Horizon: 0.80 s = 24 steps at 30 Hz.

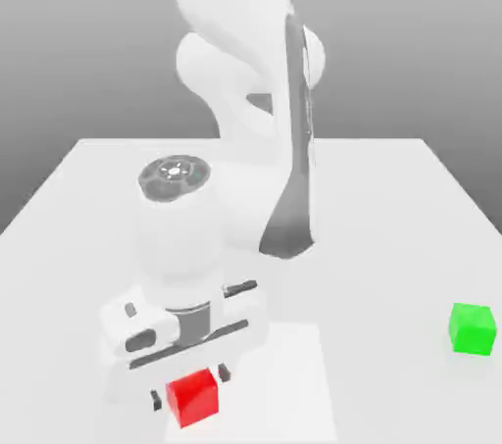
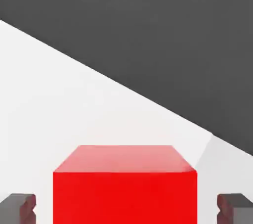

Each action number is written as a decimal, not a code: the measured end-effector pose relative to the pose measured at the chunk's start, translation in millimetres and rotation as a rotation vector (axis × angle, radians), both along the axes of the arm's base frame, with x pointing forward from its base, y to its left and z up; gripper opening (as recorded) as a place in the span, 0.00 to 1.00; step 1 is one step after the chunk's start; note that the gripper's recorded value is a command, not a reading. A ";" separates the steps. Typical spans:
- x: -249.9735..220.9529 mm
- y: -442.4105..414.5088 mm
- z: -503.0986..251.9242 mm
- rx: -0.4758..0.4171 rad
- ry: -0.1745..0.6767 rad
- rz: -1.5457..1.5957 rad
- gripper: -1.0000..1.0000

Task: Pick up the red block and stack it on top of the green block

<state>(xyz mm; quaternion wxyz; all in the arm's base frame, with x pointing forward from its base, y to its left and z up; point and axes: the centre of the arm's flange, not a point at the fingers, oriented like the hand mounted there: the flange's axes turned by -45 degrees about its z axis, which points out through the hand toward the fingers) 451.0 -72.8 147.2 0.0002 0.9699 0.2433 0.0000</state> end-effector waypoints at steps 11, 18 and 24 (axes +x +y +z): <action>2.5 24.9 61.4 0.005 0.003 -0.002 0.00; -0.1 138.5 70.8 0.017 0.013 -0.013 0.00; -25.4 236.4 79.5 0.017 0.017 -0.017 0.00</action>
